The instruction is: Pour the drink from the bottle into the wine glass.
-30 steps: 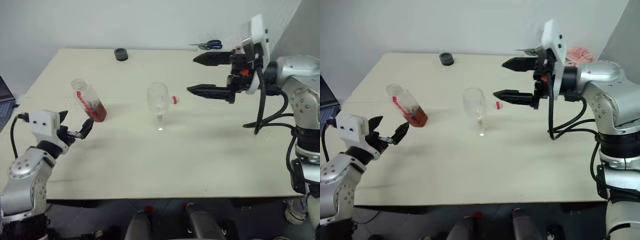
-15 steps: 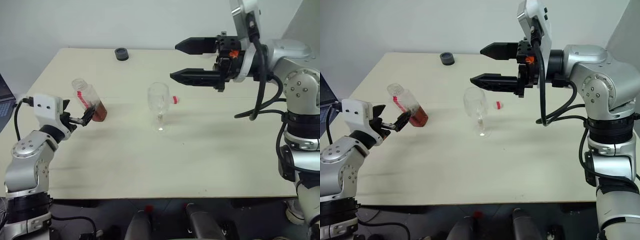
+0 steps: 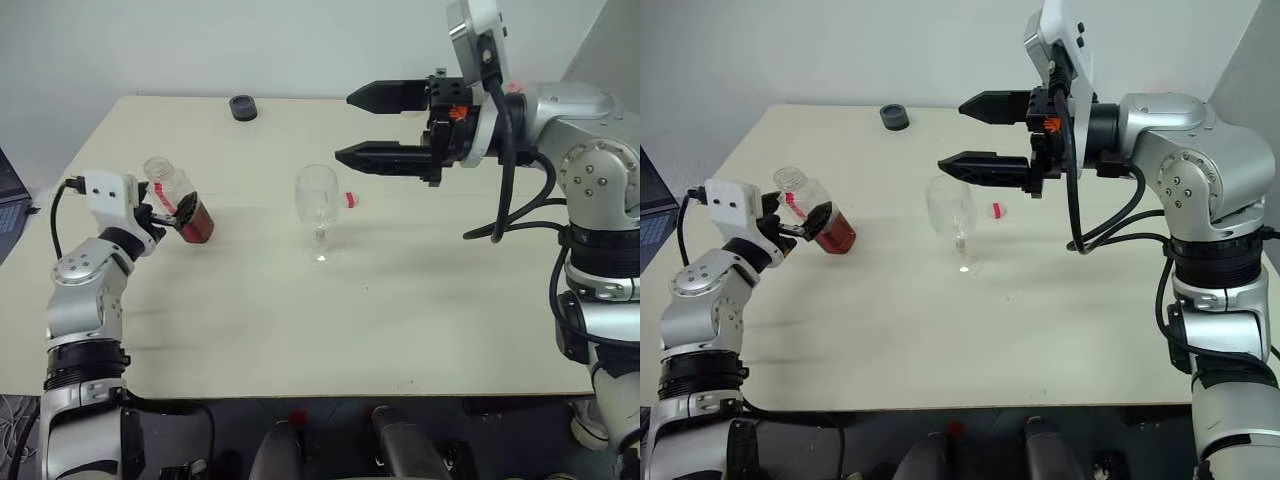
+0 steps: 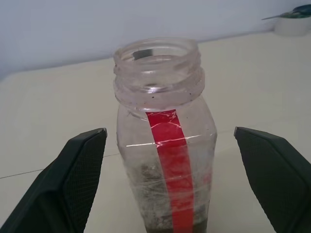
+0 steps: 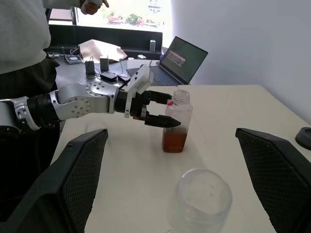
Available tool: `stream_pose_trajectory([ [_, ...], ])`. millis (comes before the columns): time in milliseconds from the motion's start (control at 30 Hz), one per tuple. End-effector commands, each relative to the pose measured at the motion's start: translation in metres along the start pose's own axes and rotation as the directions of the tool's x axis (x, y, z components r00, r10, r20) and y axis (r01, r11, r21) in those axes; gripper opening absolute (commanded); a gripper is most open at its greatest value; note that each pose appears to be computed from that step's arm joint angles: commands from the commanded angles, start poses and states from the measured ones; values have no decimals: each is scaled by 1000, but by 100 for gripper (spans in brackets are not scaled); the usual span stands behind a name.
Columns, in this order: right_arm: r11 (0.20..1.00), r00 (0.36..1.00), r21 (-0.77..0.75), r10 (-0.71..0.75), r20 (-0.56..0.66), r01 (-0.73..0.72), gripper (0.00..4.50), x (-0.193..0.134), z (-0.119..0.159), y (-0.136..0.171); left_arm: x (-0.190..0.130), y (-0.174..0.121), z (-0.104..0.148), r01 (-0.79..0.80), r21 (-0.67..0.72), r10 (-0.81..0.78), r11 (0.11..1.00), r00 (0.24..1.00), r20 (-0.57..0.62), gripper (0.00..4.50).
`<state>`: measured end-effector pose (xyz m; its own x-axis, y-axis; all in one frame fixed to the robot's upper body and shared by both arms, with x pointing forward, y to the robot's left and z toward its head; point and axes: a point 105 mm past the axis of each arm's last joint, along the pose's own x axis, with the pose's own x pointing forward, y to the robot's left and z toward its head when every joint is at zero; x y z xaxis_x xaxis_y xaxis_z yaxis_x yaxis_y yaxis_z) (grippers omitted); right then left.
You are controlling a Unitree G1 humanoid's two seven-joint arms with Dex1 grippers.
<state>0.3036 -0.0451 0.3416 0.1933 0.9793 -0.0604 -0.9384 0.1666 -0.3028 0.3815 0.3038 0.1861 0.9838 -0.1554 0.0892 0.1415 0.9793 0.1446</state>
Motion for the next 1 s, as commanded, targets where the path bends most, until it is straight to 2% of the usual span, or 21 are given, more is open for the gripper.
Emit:
stream_pose_trajectory([
  [33,998,1000,-60,-18,8,19,448,-2,12,2,4,4,16,3,10,-4,1000,996,91,450],
  [600,996,999,-66,-53,-12,52,448,0,4,1,23,6,22,-48,9,46,999,980,196,450],
  [800,996,999,-76,-50,-16,49,448,2,3,3,28,7,21,-60,-19,63,998,980,191,450],
  [1000,996,998,-75,-53,-17,52,450,2,2,3,29,5,8,-82,-49,89,995,985,149,266],
])
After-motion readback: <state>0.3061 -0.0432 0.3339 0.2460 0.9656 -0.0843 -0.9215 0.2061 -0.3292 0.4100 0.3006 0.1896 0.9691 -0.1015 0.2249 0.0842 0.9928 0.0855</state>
